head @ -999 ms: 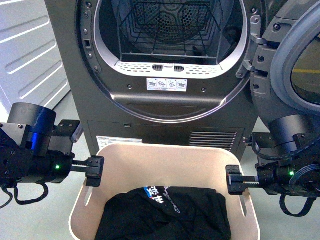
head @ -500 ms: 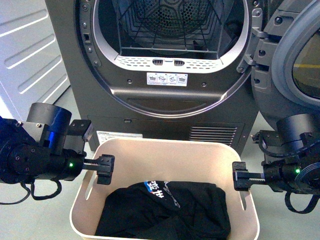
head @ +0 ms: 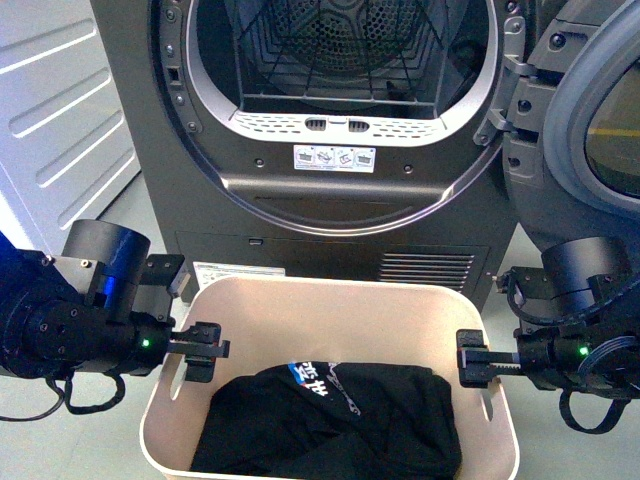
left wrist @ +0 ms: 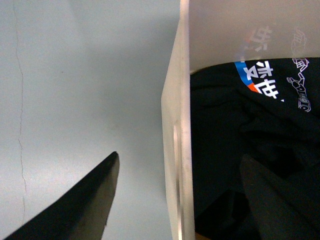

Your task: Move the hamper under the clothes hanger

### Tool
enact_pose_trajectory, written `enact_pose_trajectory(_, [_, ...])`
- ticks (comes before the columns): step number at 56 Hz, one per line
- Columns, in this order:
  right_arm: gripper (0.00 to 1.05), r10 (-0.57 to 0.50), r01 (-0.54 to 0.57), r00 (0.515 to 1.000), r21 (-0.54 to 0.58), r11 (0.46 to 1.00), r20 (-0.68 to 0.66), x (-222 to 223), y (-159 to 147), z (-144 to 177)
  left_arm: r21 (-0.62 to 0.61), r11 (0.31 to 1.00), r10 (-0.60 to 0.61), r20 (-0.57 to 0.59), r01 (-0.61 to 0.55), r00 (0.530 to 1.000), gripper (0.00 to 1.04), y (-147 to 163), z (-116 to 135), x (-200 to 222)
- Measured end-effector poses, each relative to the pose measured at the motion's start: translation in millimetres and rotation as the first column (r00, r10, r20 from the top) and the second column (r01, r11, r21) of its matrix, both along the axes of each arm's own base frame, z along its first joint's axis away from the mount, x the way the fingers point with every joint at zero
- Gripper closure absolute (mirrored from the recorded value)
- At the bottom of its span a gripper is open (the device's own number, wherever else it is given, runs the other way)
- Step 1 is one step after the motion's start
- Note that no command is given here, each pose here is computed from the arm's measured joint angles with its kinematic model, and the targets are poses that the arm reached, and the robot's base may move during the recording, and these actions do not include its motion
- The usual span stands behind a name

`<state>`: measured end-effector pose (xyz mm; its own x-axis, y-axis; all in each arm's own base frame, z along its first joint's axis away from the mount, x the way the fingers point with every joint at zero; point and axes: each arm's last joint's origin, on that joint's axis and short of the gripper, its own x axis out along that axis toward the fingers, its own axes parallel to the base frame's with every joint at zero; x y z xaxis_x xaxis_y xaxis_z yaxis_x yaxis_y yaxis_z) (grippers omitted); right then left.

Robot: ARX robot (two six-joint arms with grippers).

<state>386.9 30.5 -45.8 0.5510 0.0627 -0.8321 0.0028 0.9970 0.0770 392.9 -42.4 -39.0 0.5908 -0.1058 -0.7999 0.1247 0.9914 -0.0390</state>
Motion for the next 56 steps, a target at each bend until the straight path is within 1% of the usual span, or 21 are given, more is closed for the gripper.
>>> enact_pose_trajectory(3, [0.10, -0.001, 0.001, 1.000, 0.003, 1.000, -0.002, 0, 1, -1, -0.002, 1.000, -0.002, -0.008, 0.002, 1.000, 0.44, 0, 0, -1])
enact_pose_trajectory(8, [0.27, -0.004, 0.004, 1.000, 0.009, 1.000, -0.008, -1, 2, -2, -0.005, 1.000, -0.003, -0.021, 0.003, 1.000, 0.62, 1, -1, -1])
enact_pose_trajectory(10, [0.36, -0.005, 0.005, 1.000, 0.010, 1.000, -0.013, -1, 1, -2, -0.007, 1.000, -0.002, -0.025, 0.002, 1.000, 0.69, 2, 0, -1])
enact_pose_trajectory(11, [0.40, -0.007, 0.007, 1.000, 0.011, 1.000, -0.016, -2, 1, -3, -0.008, 1.000, 0.001, -0.026, -0.001, 1.000, 0.75, 3, 0, -1])
enact_pose_trajectory(13, [0.47, -0.008, 0.009, 1.000, 0.015, 1.000, -0.020, -2, 2, -3, -0.008, 1.000, 0.005, -0.026, -0.005, 1.000, 0.82, 5, 2, -1])
enact_pose_trajectory(20, [0.64, -0.007, 0.008, 1.000, 0.026, 1.000, -0.021, -2, 2, -3, -0.021, 1.000, 0.009, -0.023, -0.009, 1.000, 0.99, 8, 6, 1])
enact_pose_trajectory(22, [0.70, -0.007, 0.008, 1.000, 0.030, 1.000, -0.021, -2, 3, -3, -0.012, 1.000, 0.018, -0.017, -0.018, 1.000, 1.01, 4, 7, -1])
enact_pose_trajectory(26, [0.78, -0.004, 0.005, 1.000, 0.039, 0.999, -0.022, -2, 3, -3, 0.038, 0.999, 0.028, 0.014, -0.028, 1.000, 1.01, -2, 7, -7])
enact_pose_trajectory(28, [0.85, -0.003, 0.004, 1.000, 0.046, 0.999, -0.023, -2, 4, -3, 0.069, 0.997, 0.031, 0.032, -0.033, 0.999, 1.01, -6, 7, -11])
enact_pose_trajectory(31, [0.92, -0.002, 0.003, 1.000, 0.047, 0.999, -0.024, -3, 4, -3, 0.102, 0.994, 0.025, 0.060, -0.031, 0.998, 1.01, -16, 9, -18])
enact_pose_trajectory(35, [1.02, -0.010, 0.011, 1.000, 0.045, 0.999, -0.024, -3, 4, -2, 0.084, 0.996, 0.006, 0.053, -0.010, 0.999, 1.01, -21, 12, -20])
enact_pose_trajectory(37, [1.03, -0.017, 0.018, 1.000, 0.041, 0.999, -0.022, -3, 3, -1, 0.073, 0.997, 0.002, 0.053, -0.006, 0.999, 1.01, -21, 14, -20])
enact_pose_trajectory(40, [1.02, -0.026, 0.027, 0.999, 0.039, 0.999, -0.025, -5, 1, -1, 0.035, 0.999, -0.004, 0.037, 0.003, 0.999, 1.01, -19, 17, -20])
enact_pose_trajectory(44, [1.02, -0.030, 0.031, 0.999, 0.043, 0.999, -0.026, -6, -2, 0, 0.020, 1.000, -0.005, 0.029, 0.004, 1.000, 1.01, -17, 19, -21])
enact_pose_trajectory(56, [1.02, -0.015, 0.015, 1.000, 0.055, 0.998, 0.001, -6, 2, 17, 0.010, 1.000, 0.020, 0.018, -0.020, 1.000, 1.01, -7, 27, -19])
